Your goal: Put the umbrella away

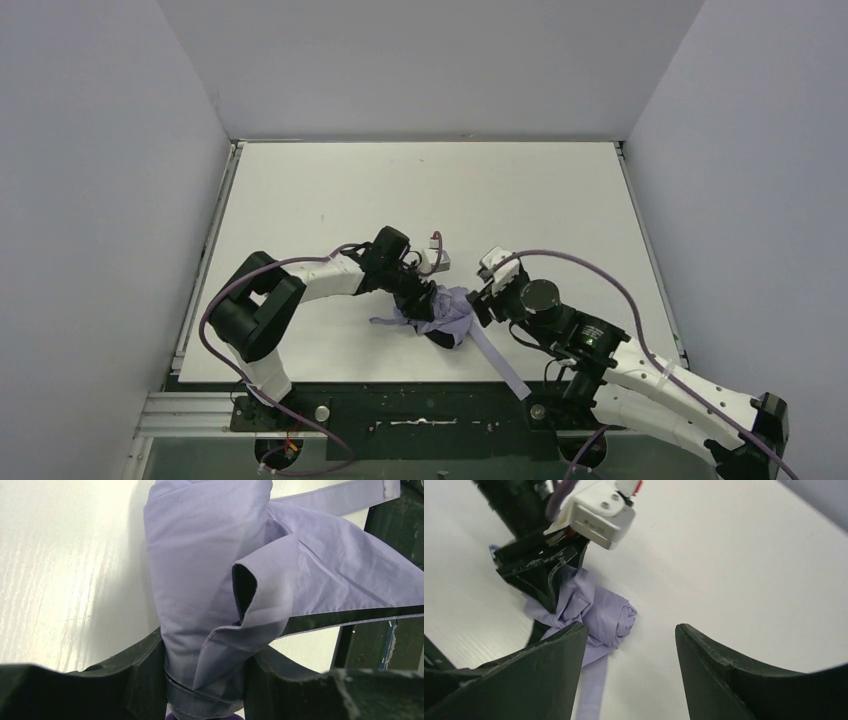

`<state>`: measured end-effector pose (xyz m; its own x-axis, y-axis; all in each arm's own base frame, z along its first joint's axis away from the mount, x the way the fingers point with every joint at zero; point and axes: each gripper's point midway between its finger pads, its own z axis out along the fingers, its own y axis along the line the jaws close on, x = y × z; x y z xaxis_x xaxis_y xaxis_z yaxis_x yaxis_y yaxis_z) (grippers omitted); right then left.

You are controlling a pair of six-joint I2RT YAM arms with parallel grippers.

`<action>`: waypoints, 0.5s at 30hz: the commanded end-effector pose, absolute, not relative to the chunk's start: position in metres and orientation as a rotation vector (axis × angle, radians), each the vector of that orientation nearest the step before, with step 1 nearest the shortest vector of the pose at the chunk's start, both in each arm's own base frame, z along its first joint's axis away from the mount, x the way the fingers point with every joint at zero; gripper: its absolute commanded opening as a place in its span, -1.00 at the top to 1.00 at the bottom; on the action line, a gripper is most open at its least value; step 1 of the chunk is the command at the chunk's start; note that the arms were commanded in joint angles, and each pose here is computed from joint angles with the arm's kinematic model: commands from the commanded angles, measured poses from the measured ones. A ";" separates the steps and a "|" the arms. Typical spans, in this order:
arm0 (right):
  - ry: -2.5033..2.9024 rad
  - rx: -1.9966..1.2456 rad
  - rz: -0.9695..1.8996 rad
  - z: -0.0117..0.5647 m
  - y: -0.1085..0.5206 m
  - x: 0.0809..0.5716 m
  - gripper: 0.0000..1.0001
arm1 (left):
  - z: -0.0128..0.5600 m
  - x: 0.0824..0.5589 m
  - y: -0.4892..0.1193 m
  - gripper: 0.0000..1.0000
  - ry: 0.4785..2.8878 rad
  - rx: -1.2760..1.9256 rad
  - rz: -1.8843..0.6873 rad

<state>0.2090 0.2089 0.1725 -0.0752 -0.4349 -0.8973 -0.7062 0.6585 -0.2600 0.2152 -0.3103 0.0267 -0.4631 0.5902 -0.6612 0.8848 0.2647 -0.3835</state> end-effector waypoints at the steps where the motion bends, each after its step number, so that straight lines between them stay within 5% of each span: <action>1: 2.064 -0.357 0.332 0.158 0.169 0.197 -0.26 | 0.023 0.230 -0.305 1.00 2.201 1.321 -0.916; 15: 2.457 -0.333 0.375 0.062 0.186 0.160 -0.36 | 0.018 0.234 -0.302 1.00 2.227 1.320 -0.871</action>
